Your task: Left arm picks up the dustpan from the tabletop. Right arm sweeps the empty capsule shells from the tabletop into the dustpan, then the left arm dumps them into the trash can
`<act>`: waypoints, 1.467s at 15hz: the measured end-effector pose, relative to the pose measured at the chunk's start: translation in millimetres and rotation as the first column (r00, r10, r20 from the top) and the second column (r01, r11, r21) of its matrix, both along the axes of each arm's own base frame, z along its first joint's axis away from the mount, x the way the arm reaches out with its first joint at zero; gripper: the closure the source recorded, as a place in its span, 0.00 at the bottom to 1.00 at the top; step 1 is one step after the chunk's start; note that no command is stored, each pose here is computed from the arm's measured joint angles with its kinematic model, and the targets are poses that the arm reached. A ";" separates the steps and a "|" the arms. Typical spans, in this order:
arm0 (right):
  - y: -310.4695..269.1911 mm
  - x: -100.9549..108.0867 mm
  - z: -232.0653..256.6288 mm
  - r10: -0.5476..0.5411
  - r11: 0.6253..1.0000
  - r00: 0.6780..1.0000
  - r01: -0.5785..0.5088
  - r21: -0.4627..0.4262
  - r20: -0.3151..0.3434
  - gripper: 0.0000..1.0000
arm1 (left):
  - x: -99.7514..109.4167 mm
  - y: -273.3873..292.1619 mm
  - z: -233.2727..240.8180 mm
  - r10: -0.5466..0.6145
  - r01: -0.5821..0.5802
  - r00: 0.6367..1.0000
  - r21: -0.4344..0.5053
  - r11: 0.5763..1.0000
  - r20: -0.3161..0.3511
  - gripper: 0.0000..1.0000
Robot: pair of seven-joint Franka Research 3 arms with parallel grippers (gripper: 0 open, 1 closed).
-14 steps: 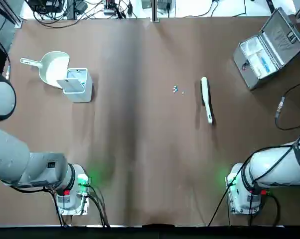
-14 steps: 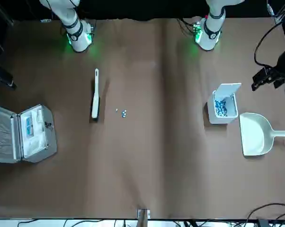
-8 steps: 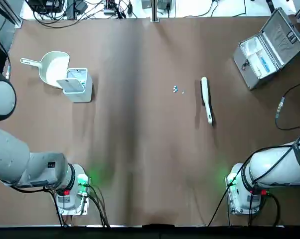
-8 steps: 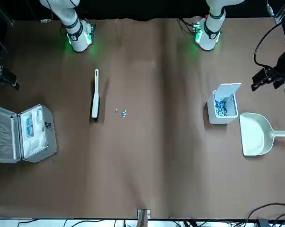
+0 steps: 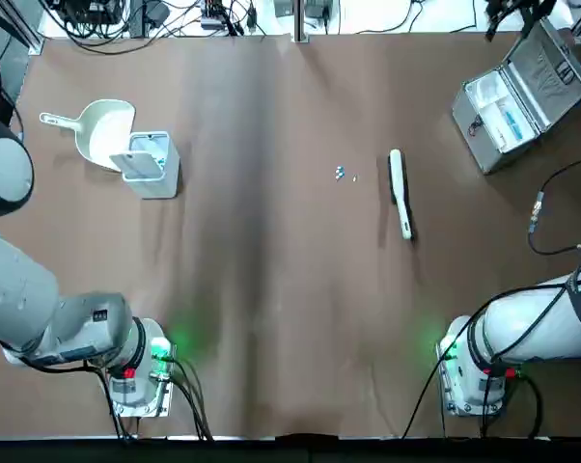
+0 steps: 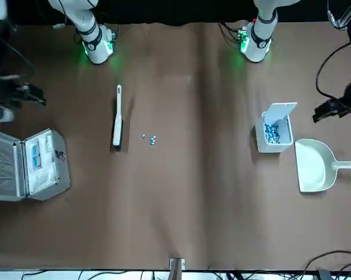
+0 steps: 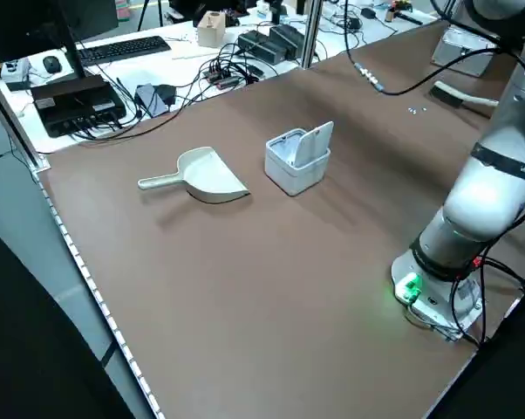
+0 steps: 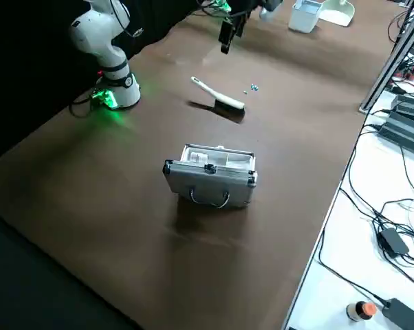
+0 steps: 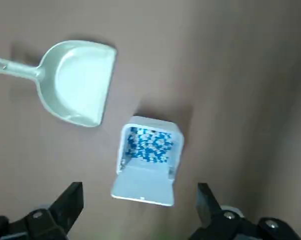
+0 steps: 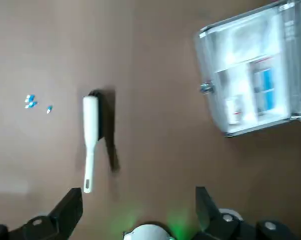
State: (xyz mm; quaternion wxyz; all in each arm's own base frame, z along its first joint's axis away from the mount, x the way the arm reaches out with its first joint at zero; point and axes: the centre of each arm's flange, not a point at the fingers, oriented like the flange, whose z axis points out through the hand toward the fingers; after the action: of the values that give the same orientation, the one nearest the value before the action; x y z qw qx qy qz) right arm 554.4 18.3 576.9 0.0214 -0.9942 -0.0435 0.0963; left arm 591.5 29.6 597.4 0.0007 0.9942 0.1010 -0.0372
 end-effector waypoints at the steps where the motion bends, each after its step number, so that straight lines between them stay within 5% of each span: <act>1: 8.0 -0.5 -15.2 0.006 1.000 1.000 -0.006 0.021 -0.017 0.00 | 1.9 20.0 -7.8 0.050 -0.050 0.999 0.000 0.999 -0.013 0.00; 4: 17.4 -4.3 -61.3 -0.002 0.997 0.999 0.005 0.071 -0.042 0.02 | 14.1 80.4 -34.1 0.240 -0.240 0.971 0.016 0.971 0.003 0.00; 8: 48.0 -23.9 -114.5 -0.023 0.998 0.998 0.027 0.062 -0.061 0.03 | 32.2 156.6 -74.3 0.502 -0.506 0.861 0.037 0.862 0.086 0.00; 11: 82.5 -45.2 -162.2 -0.011 0.999 0.999 0.013 0.047 -0.051 0.03 | 34.5 209.4 -118.6 0.604 -0.607 0.794 0.035 0.794 0.075 0.00; 16: 103.0 -87.3 -213.9 0.029 0.999 0.998 -0.026 0.036 -0.058 0.02 | 33.2 266.8 -182.3 0.781 -0.783 0.622 0.032 0.621 0.059 0.00; 17: 113.1 -105.3 -232.7 0.053 0.998 0.997 -0.052 0.034 -0.051 0.02 | 36.5 276.3 -202.8 0.835 -0.838 0.546 0.030 0.545 0.069 0.00; 18: 119.0 -113.4 -242.1 0.063 0.998 0.997 -0.061 0.035 -0.045 0.02 | 38.4 282.6 -212.9 0.852 -0.857 0.516 0.030 0.515 0.087 0.00; 22: 144.4 -136.5 -268.4 0.087 0.996 0.996 -0.086 0.030 -0.005 0.02 | 49.0 297.7 -261.8 0.876 -0.889 0.456 0.037 0.456 0.156 0.00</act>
State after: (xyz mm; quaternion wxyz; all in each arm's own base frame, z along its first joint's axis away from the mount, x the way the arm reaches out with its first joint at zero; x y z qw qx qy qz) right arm 417.9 162.7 308.5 0.0319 -0.9906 -0.0878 0.0994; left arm 640.5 327.3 335.6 -0.0306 0.7961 0.6036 0.0313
